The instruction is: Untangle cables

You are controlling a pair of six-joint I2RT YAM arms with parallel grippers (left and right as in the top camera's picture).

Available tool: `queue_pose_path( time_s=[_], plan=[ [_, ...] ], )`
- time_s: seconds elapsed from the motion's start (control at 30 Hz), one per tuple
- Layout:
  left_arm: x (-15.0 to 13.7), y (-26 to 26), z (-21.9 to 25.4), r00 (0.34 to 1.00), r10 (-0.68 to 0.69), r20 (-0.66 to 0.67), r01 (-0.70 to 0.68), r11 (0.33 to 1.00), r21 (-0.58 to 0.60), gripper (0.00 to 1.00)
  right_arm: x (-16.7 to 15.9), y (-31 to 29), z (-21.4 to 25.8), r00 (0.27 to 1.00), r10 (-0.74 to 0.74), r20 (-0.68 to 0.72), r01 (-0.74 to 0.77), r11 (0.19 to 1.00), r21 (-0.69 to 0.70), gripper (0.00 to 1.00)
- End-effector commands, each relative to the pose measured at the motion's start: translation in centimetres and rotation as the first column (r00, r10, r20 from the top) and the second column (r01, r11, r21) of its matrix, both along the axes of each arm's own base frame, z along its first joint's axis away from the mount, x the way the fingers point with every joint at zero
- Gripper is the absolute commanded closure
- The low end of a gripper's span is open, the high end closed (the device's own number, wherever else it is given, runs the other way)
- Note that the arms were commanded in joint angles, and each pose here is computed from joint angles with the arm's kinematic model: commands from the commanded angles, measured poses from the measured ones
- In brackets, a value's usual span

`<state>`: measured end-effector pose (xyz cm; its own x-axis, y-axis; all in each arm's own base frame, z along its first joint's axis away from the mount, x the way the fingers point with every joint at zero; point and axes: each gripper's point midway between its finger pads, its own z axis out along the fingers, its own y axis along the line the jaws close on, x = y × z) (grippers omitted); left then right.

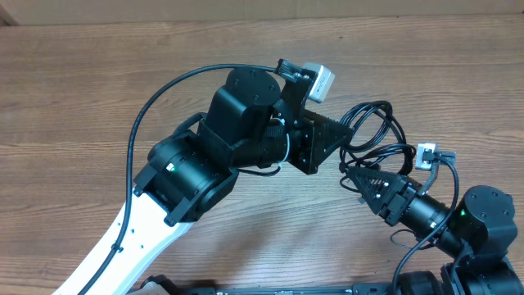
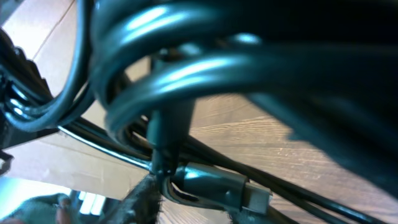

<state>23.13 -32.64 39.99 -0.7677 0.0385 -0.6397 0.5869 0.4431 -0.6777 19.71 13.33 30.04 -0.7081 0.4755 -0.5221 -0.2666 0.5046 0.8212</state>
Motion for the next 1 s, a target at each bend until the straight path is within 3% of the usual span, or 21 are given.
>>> queue_pose_path(
  time_s=[0.0,0.33,0.6,0.97],
  plan=[
    [-0.3,-0.3,1.3,1.000,-0.011,0.006,0.011,0.999,-0.030,0.96,0.3,-0.4,0.8,0.999,-0.028,0.024,0.028,1.000,-0.004,0.72],
    [-0.6,-0.5,1.2,1.000,-0.011,-0.016,0.011,0.999,-0.032,0.96,0.6,-0.9,0.2,0.998,-0.066,0.001,0.066,0.998,-0.020,0.90],
    [0.2,-0.1,1.1,0.999,0.036,0.002,-0.036,0.999,-0.022,0.96,-0.4,-1.5,-3.2,0.983,-0.099,-0.157,0.090,0.994,-0.062,0.91],
    [1.2,0.3,0.9,0.996,0.077,0.047,-0.078,0.997,0.004,0.96,-0.9,-1.6,-4.1,0.974,-0.099,-0.201,0.086,0.994,-0.074,0.95]
  ],
)
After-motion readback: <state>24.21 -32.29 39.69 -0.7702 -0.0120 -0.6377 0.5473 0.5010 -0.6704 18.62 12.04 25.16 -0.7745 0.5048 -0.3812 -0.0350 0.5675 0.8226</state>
